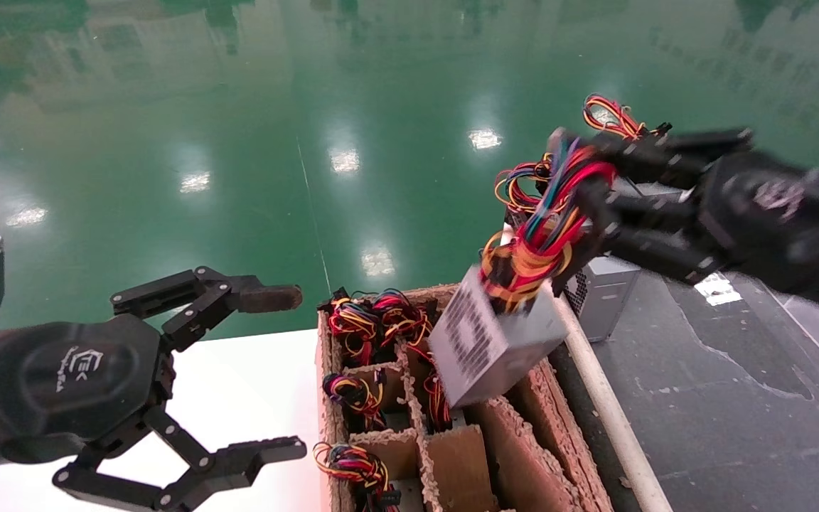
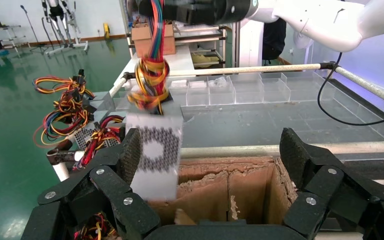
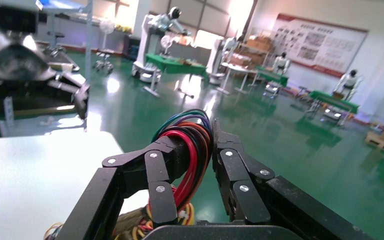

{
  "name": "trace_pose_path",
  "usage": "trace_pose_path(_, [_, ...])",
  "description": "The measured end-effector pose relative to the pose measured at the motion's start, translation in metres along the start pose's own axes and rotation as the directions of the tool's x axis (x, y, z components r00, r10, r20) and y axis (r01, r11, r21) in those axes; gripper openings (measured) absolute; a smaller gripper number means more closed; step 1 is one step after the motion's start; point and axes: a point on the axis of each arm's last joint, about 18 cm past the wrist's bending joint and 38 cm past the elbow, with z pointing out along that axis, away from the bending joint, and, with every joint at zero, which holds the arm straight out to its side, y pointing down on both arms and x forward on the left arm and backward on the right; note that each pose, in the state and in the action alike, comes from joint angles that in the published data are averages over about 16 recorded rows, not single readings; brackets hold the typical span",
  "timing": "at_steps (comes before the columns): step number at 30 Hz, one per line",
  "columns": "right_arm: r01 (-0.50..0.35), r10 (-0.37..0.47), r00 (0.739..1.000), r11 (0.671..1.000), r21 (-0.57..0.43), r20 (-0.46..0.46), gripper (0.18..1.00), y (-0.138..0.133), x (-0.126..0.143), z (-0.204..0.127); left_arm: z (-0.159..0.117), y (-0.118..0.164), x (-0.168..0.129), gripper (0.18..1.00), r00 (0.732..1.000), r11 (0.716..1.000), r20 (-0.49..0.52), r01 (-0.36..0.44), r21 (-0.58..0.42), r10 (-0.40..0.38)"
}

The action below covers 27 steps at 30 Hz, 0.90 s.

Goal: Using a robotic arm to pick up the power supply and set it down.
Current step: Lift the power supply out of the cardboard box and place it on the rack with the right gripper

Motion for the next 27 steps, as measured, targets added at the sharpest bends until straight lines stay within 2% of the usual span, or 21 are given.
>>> trace_pose_path(7, [0.035,-0.034,0.995,0.999,0.011,-0.092,0.191,-0.021,0.027,-0.029,0.0,0.0,0.0,1.001,1.0,1.0,0.0,0.0,0.0,0.0])
trace_pose_path(13, [0.04,-0.042,0.985,0.999,-0.017,-0.168,0.191,-0.025,0.048,-0.058,0.0,0.0,0.0,1.001,1.0,1.0,0.0,0.0,0.0,0.0])
trace_pose_path(18, [0.017,-0.03,0.974,0.998,-0.062,-0.223,0.191,-0.015,0.06,-0.08,0.0,0.0,0.0,1.001,1.0,1.0,0.0,0.0,0.0,0.0])
trace_pose_path(27, [-0.028,-0.021,0.952,0.987,-0.156,-0.304,0.191,0.02,0.078,-0.104,0.0,0.0,0.0,1.001,1.0,1.0,0.0,0.0,0.0,0.0])
